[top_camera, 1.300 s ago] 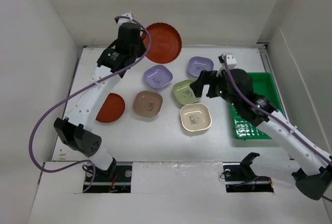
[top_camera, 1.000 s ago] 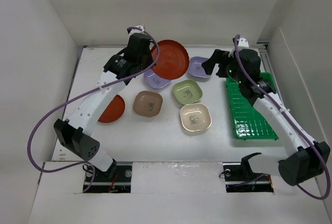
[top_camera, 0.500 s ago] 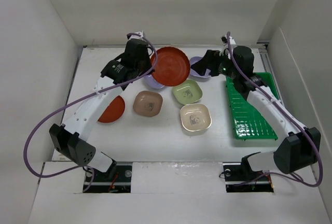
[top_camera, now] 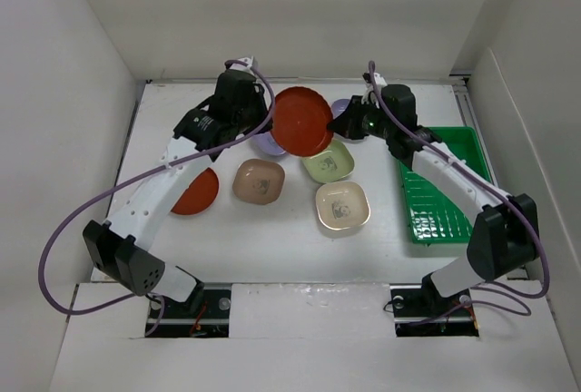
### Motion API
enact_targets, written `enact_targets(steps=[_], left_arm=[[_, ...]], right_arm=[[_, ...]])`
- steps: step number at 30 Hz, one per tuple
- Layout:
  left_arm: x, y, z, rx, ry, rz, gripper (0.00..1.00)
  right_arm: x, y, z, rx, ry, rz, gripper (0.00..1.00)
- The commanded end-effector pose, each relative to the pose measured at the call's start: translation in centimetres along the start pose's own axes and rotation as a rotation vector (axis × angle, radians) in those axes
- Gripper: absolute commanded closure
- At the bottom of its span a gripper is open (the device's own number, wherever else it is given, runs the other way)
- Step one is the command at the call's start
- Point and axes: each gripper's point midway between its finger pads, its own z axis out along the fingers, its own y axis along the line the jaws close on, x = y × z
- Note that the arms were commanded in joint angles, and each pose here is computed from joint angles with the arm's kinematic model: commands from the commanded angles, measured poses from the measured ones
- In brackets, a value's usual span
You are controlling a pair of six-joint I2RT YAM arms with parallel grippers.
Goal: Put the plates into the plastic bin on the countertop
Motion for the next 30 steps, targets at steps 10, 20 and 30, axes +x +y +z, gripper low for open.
enact_targets(steps=[10, 20, 30], left_arm=[[-3.2, 0.1, -2.1, 0.002, -0.176, -0.065, 0.00], [-2.7, 6.8, -4.3, -0.190, -0.299, -0.194, 0.00], [0.6, 9.2, -3.2, -0.272, -0.238, -0.179, 0.00]], right_arm=[[-5.0, -6.1, -5.8, 0.204, -0.243, 0.105, 1.00], [-0.8, -25.2, -21.5, 0.912, -0.453, 0.536, 1.00], [3.6, -30.3, -26.2, 1.174, -0.493, 0.669, 1.00]])
